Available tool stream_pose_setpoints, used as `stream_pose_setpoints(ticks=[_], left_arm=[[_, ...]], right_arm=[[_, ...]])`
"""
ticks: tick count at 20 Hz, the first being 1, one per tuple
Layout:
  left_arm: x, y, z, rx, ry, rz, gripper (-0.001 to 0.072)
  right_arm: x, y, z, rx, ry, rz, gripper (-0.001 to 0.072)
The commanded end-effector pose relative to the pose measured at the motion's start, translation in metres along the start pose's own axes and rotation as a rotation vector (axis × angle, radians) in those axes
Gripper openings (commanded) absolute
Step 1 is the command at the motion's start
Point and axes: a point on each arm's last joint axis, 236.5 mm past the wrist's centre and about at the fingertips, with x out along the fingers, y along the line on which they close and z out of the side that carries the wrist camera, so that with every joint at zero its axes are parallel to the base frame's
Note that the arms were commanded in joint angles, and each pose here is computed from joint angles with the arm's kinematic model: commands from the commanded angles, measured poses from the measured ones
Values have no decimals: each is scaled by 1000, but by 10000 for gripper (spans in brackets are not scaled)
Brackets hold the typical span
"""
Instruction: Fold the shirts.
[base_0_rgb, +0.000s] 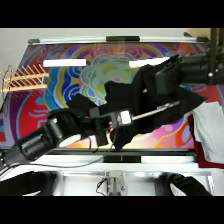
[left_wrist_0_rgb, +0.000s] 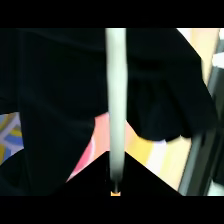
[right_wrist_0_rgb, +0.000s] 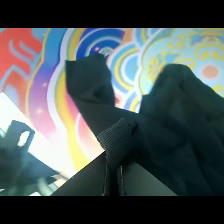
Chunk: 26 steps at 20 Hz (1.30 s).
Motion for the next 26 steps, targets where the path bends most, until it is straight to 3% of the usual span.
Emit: stream_pose_setpoints(ticks=[1,6,12,13,14,15,23,26], left_arm=[[5,54,20,-309,-147,103,58],[-12,124,0,-572,-190,208,58],[-12,112,10,-559,-203,176,58],[-11,107,14,-549,-206,167,58],[-11,102,17,-540,-208,159,58],[-11,99,19,-533,-209,154,58],[-2,90,4,-536,-133,133,58],[-1,90,4,-535,-134,134,58]], right_arm=[[0,2,-3,11,12,7,73],[-1,0,6,13,-24,-1,73],[-1,1,20,46,-84,5,91],[-1,0,20,55,-84,-1,162],[-1,-1,20,67,-84,-3,357],[-1,-2,19,71,-82,-9,471],[-28,-6,42,74,-157,-66,471],[-54,-7,21,113,-63,-133,471]])
